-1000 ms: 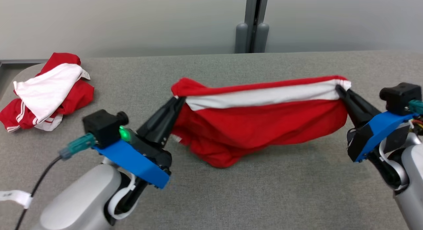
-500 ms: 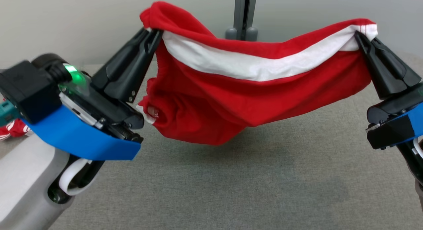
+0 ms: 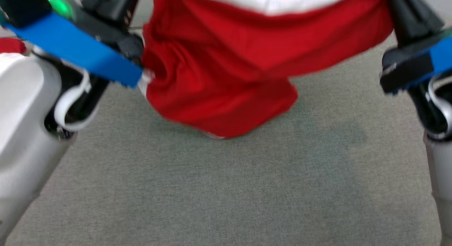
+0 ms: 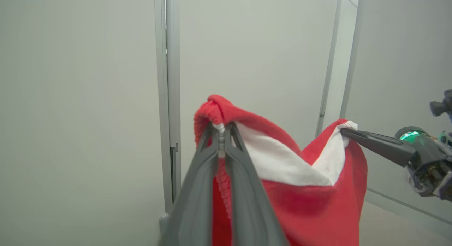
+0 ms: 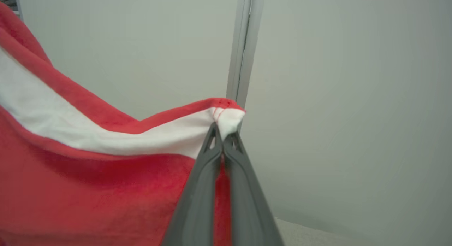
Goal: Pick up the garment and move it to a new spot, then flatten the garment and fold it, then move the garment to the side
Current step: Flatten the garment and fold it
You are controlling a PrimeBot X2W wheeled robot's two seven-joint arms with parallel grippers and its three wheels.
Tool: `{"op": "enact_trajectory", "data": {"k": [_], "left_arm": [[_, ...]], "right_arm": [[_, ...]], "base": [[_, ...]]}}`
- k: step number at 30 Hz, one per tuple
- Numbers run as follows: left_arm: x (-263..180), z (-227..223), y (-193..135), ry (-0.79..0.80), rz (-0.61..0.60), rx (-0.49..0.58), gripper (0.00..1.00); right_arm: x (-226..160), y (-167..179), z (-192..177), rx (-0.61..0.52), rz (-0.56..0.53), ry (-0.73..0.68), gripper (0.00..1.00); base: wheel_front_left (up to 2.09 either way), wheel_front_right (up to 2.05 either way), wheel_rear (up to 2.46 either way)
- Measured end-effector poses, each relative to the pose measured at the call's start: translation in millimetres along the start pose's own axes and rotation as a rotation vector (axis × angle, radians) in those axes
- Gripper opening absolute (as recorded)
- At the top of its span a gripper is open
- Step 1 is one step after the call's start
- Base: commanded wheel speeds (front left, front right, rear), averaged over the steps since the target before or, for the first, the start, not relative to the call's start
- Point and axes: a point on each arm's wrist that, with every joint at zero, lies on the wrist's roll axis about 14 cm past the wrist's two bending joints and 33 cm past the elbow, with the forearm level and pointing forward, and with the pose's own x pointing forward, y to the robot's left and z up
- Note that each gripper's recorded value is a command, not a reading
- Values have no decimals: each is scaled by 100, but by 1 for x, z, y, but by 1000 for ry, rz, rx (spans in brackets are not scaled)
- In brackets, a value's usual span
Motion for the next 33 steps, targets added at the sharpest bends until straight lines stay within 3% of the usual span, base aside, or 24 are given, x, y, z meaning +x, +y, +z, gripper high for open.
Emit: {"op": "enact_trajectory", "data": {"k": [9,15,19,25,33], "left_arm": [[54,12,39,-152,53,-6,0],[55,-33,42,-108,51,-59,0],[35,-81,40,-30,71,-121,0],[-16,-130,23,81,102,-187,0],[-72,-144,-7,124,167,-250,0]], "right_arm": [[51,-33,35,-40,-109,-197,0],[58,-25,-5,-38,-104,-171,0],[41,-5,-64,-8,-66,-56,0],[-4,25,-121,66,-25,70,0],[-52,40,-133,126,-46,116,0]], "base": [[0,0,0],[0,0,0],[0,0,0],[0,0,0],[0,0,0]]}}
